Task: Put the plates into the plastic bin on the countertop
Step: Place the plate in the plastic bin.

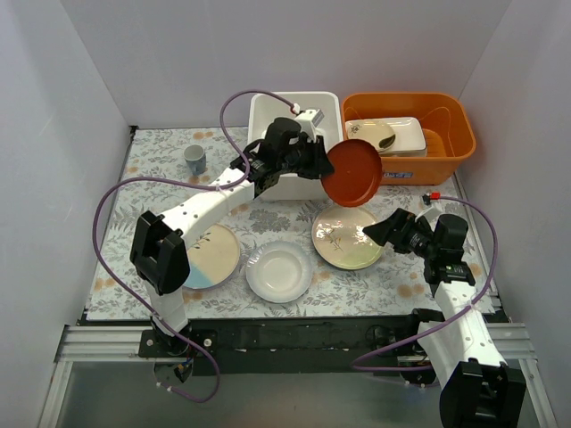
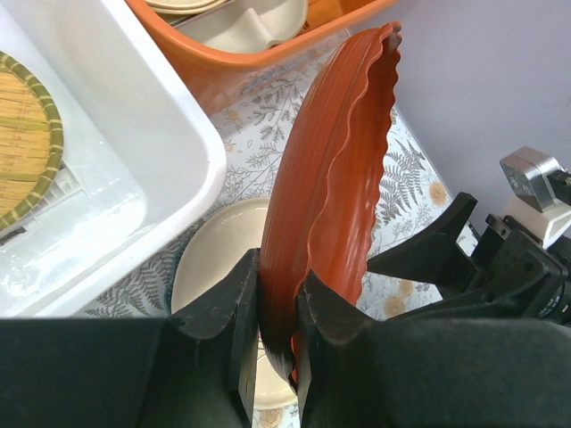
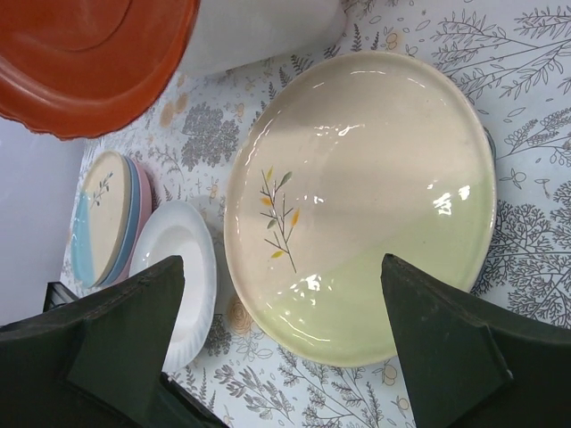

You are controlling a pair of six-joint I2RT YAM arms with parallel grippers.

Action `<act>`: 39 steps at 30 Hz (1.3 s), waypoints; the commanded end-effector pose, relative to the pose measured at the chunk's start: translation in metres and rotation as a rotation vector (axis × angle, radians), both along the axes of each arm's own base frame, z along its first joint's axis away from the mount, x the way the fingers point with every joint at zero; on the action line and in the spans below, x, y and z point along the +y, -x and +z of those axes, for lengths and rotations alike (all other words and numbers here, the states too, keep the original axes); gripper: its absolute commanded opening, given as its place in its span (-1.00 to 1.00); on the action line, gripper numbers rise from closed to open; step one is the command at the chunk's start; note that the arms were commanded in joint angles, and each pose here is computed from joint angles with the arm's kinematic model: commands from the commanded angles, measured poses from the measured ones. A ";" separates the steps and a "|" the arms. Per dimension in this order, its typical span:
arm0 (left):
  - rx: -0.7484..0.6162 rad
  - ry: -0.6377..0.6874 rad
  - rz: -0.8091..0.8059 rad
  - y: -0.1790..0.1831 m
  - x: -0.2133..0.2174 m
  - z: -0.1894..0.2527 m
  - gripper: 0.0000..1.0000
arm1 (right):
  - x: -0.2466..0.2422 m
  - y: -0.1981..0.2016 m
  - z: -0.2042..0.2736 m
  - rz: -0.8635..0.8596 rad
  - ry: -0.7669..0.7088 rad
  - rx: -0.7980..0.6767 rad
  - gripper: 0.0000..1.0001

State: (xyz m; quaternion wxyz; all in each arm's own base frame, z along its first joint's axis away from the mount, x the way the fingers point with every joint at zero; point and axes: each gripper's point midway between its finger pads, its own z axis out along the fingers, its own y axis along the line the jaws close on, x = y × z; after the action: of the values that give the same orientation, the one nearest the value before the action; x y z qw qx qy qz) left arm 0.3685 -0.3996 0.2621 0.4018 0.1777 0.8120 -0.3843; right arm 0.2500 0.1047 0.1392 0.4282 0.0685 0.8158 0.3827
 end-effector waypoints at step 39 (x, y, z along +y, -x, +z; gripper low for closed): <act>0.059 0.173 0.339 -0.122 0.095 0.036 -1.00 | -0.002 0.004 -0.014 0.014 0.046 -0.015 0.96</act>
State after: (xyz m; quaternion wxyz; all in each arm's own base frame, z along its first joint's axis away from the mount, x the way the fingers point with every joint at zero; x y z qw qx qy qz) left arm 0.4783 -0.3105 0.2719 0.4276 0.0082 0.8211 -0.3780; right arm 0.2462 0.1029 0.1257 0.4241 0.0623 0.8234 0.3718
